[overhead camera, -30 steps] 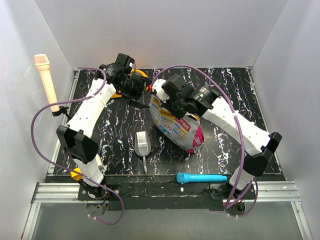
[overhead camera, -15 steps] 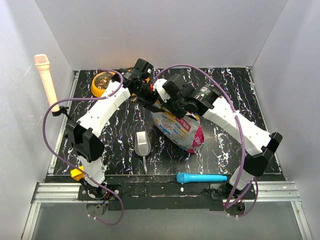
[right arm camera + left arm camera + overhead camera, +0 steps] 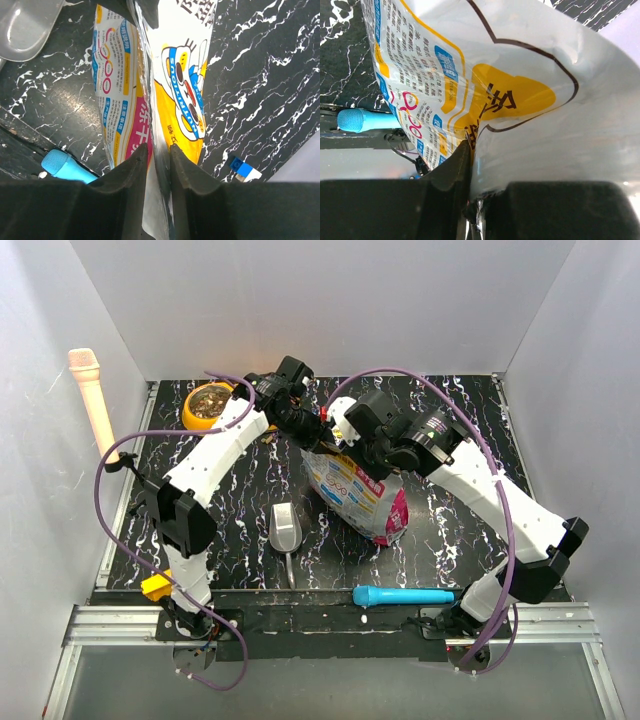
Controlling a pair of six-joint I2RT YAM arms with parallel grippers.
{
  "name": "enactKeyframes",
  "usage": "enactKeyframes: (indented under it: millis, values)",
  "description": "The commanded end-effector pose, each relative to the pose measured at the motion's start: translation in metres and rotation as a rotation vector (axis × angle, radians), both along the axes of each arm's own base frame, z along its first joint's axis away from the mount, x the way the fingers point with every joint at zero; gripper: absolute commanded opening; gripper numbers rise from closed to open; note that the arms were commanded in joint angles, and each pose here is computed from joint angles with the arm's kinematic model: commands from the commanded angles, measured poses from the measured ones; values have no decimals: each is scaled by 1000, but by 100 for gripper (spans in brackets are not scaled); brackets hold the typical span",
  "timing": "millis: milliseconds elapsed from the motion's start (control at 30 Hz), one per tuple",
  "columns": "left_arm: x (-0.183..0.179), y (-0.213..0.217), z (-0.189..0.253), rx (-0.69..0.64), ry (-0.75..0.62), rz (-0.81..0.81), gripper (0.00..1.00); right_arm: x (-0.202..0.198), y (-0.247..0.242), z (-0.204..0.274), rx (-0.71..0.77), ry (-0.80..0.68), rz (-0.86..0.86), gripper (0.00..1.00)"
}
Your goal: Serve the pet food
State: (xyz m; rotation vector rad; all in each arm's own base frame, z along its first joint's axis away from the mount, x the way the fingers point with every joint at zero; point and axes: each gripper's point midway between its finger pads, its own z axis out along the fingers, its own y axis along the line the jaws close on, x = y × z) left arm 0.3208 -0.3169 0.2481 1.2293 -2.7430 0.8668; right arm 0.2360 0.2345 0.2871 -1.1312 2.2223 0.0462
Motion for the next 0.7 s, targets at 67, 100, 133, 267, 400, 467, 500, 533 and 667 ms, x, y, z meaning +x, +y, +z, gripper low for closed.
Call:
enactKeyframes:
  millis: [67, 100, 133, 267, 400, 467, 500, 533, 667]
  values:
    - [39, 3, 41, -61, -169, 35, 0, -5, -30, -3, -85, -10, -65, 2]
    - [42, 6, 43, -57, -177, 45, 0, -4, -34, -3, -95, -22, -75, 1]
    - [45, 9, 44, -53, -183, 55, 0, -5, -36, -3, -107, -22, -76, 1]
    - [65, 37, 50, -35, -197, 129, 0, -18, -53, -5, -120, -12, -81, 1]
    - [71, 39, 59, -80, -200, 149, 0, -25, -53, -1, -39, -13, -104, 1]
    - [63, 31, 55, -115, -155, 144, 0, -24, -46, 5, 13, -20, -115, 1]
    - [60, 27, 54, -131, -141, 144, 0, -22, -43, 6, 36, -15, -151, 2]
    - [58, 24, 54, -143, -136, 149, 0, -20, -40, 5, 39, -11, -166, 14]
    - [55, 20, 64, -166, -160, 160, 0, -17, -43, -12, -26, 11, -200, 37]
